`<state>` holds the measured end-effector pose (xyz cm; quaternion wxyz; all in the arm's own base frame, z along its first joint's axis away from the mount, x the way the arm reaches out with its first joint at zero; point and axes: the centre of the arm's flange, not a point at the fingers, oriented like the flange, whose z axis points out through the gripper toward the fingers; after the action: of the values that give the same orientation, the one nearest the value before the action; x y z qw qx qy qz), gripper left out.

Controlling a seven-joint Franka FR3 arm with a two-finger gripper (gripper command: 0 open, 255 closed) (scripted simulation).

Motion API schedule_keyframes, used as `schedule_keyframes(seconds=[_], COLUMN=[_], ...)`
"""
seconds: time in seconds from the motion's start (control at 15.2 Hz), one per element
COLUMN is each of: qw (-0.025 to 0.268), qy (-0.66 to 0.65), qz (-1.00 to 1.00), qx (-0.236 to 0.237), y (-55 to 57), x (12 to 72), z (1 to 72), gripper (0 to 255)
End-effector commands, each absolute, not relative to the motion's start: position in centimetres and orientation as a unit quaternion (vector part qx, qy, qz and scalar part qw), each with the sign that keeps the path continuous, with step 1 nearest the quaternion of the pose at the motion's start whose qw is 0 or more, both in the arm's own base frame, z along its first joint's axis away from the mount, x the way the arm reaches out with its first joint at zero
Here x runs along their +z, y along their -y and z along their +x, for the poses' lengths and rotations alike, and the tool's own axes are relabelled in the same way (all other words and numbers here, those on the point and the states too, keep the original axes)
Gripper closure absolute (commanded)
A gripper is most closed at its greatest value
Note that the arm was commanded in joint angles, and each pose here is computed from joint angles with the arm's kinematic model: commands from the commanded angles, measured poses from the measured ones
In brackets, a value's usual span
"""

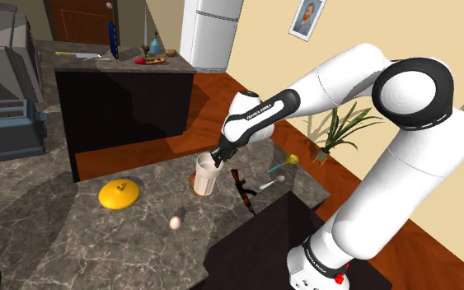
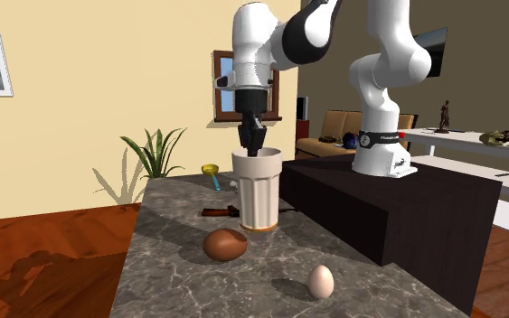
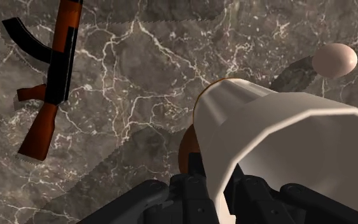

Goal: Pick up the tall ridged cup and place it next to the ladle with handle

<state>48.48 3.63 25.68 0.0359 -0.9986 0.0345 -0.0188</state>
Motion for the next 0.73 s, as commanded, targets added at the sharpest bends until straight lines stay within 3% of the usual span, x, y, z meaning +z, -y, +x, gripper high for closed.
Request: schedule_keyframes(seconds=[0.0, 0.66], qw=[0.036, 0.036], qy=[-0.035, -0.035], qz=[-0.999, -0.999], qx=[-0.019, -0.019], y=[-3.7, -3.7], x=[26.8, 32.0], z=[48.3, 48.3], gripper=[255, 255])
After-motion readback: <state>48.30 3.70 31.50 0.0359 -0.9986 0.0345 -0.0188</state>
